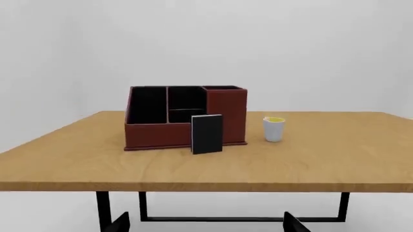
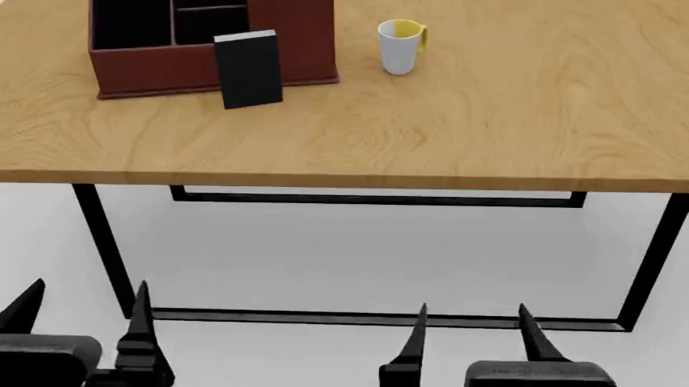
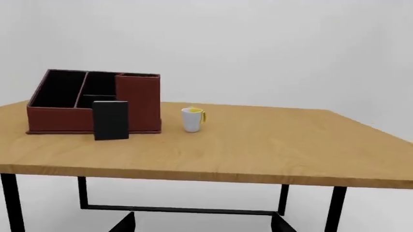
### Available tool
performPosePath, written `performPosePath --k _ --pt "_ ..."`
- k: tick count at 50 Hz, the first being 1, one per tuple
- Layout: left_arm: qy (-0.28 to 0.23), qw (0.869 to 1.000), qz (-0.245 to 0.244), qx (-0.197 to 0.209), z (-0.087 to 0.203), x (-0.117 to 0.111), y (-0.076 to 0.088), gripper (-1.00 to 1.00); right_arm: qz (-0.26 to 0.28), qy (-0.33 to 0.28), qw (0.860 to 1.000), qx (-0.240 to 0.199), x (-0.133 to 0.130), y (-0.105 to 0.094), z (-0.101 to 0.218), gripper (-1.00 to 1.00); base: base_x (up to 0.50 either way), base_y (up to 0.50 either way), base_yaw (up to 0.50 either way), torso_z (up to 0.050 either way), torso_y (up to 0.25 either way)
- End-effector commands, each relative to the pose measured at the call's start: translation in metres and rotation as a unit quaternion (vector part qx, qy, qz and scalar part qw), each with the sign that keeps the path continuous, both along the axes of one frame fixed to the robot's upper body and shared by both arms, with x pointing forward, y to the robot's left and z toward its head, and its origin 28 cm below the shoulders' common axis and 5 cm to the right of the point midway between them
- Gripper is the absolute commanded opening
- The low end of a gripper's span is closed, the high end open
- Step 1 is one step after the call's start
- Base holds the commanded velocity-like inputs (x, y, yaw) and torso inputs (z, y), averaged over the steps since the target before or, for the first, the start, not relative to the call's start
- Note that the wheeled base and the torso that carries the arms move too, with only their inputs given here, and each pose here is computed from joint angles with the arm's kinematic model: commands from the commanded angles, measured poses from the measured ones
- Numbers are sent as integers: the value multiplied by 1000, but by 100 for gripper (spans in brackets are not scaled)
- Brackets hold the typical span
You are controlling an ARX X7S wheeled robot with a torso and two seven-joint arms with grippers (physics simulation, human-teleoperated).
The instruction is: Pick up the book and place it in the front compartment of the caddy.
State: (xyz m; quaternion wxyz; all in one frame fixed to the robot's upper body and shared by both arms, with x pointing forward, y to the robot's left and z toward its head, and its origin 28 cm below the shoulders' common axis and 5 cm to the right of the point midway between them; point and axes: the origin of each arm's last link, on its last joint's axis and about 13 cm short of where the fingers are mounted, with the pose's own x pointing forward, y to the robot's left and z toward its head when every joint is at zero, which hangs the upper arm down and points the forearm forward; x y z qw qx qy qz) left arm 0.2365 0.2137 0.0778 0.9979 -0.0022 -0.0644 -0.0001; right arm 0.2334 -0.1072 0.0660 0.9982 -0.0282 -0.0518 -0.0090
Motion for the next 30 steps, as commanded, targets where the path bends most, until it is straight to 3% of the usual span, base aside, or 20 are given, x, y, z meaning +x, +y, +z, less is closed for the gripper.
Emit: performPosePath --k 1,7,15,18,19,20,21,30 --pt "-74 997 2 2 65 -7 5 100 -18 -63 998 -24 0 -2 64 100 0 0 0 0 0" --pt "-95 995 8 15 100 -24 6 100 -18 -104 993 -46 -15 0 112 100 0 0 0 0 0" --pt "-98 995 26 18 127 -42 12 100 -32 -127 989 -69 -40 3 147 100 0 0 0 0 0" --pt "-109 994 24 19 137 -50 14 100 -35 -132 988 -72 -39 5 150 100 0 0 0 0 0" --pt "-143 989 40 20 146 -54 19 100 -15 -137 988 -72 -40 9 153 100 0 0 0 0 0" --pt "-143 988 49 21 150 -58 20 100 4 -138 988 -69 -42 13 155 100 0 0 0 0 0" --pt "-142 989 34 16 154 -64 16 100 -26 -142 986 -82 -43 9 157 100 0 0 0 0 0" --pt "-152 988 34 21 161 -82 11 100 -31 -147 985 -85 -43 13 158 100 0 0 0 0 0"
